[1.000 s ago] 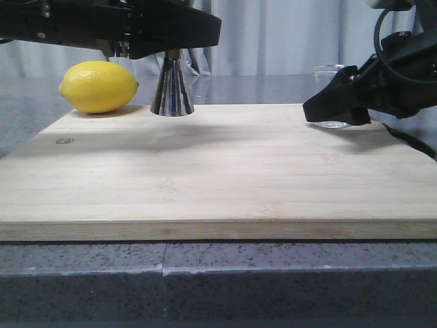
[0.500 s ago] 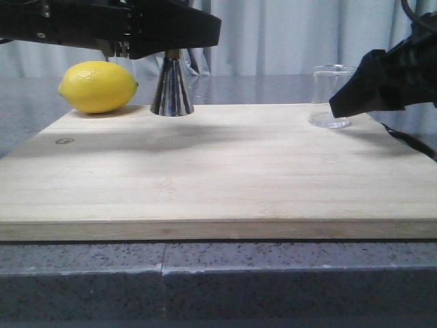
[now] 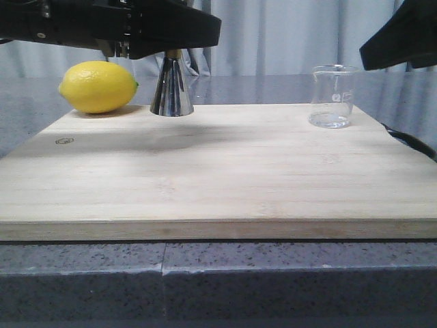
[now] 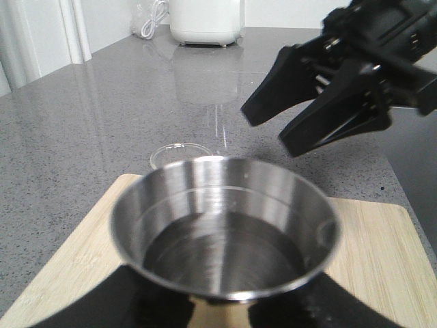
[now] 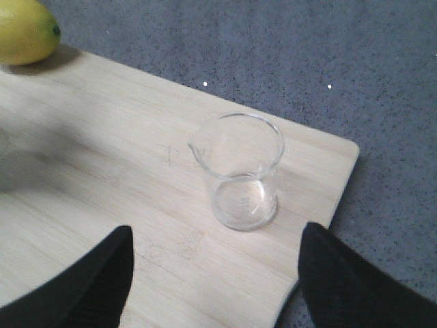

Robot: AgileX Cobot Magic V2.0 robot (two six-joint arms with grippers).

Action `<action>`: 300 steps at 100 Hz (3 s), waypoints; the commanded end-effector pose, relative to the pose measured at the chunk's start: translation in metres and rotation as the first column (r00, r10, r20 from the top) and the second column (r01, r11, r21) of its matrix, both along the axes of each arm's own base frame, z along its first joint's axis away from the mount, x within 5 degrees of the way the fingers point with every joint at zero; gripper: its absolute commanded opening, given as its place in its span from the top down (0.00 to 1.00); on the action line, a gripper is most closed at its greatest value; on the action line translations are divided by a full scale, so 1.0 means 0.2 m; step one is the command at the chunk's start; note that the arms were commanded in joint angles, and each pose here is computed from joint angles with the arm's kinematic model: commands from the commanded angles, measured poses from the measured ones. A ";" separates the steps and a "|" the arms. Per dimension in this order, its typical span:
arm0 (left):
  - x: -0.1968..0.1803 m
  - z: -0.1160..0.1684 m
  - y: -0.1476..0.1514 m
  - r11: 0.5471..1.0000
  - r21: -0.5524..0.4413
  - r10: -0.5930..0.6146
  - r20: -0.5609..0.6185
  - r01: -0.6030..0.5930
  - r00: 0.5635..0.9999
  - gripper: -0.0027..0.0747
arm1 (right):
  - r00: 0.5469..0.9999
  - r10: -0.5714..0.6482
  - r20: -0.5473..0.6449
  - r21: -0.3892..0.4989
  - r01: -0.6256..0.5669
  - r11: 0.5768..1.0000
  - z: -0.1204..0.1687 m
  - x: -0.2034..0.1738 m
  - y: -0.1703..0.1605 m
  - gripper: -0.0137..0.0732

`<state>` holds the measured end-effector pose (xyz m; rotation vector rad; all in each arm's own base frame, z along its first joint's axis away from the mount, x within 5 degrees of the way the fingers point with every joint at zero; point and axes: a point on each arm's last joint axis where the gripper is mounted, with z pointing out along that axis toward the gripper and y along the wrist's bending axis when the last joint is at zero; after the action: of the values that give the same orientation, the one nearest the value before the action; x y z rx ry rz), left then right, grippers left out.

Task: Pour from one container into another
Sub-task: 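Withdraw the right gripper upward away from the beaker, then lower the filled jigger onto the board with the left gripper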

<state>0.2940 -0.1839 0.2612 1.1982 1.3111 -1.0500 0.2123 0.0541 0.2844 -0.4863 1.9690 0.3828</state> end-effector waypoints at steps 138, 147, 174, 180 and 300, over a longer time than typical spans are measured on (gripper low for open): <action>-0.04 0.16 -0.01 0.988 -0.146 -0.036 0.044 0.042 0.998 0.63 | 0.969 -0.024 0.245 0.050 0.012 0.999 0.20 -0.32 -0.03 0.31; -0.04 0.16 -0.01 0.988 -0.146 -0.036 0.044 0.042 0.998 0.63 | 0.969 -0.024 0.245 0.050 0.012 0.999 0.20 -0.32 -0.03 0.31; -0.04 0.16 -0.01 0.988 -0.146 -0.036 0.044 0.042 0.998 0.63 | 0.969 -0.024 0.245 0.050 0.012 0.999 0.20 -0.32 -0.03 0.31; -0.04 0.16 -0.01 0.988 -0.146 -0.036 0.044 0.042 0.998 0.63 | 0.969 -0.024 0.245 0.050 0.012 0.999 0.20 -0.32 -0.03 0.31; 0.04 0.01 -0.03 0.993 -0.114 -0.030 -0.009 0.029 1.000 0.63 | 0.967 -0.041 0.250 0.049 0.029 0.998 0.20 -0.31 -0.04 0.31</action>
<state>0.3055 -0.1878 0.2339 1.1988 1.3694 -1.0760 0.1489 0.0497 0.3138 -0.4821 1.7539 0.3552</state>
